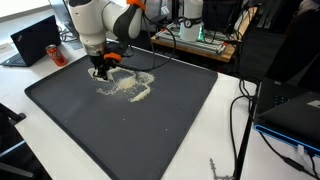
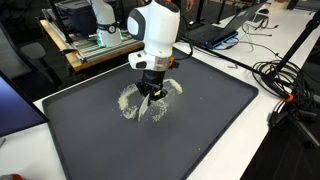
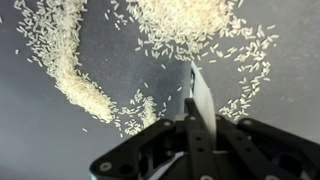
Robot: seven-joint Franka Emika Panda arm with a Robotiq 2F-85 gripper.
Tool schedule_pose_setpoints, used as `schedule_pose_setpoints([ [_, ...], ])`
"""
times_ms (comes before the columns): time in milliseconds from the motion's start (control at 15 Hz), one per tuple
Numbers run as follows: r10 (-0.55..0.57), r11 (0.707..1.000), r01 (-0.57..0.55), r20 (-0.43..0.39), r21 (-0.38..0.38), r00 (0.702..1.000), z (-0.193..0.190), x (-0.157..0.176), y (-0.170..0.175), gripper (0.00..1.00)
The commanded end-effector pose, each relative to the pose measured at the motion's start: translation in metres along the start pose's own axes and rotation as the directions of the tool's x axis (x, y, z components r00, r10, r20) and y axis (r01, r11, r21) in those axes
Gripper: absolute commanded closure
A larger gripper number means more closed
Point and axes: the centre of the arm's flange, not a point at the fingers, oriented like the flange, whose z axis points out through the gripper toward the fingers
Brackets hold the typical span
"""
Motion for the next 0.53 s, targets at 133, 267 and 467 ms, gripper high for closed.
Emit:
schedule_pose_setpoints([
  [133,-0.007,1.000,0.007,-0.042,0.005,0.999,-0.023,0.011,0.032,0.99],
  [267,-0.040,0.999,0.043,-0.068,0.030,0.997,-0.038,0.011,0.051,0.99],
  [467,-0.112,0.990,0.122,-0.139,0.066,0.984,-0.065,0.006,0.079,0.99],
])
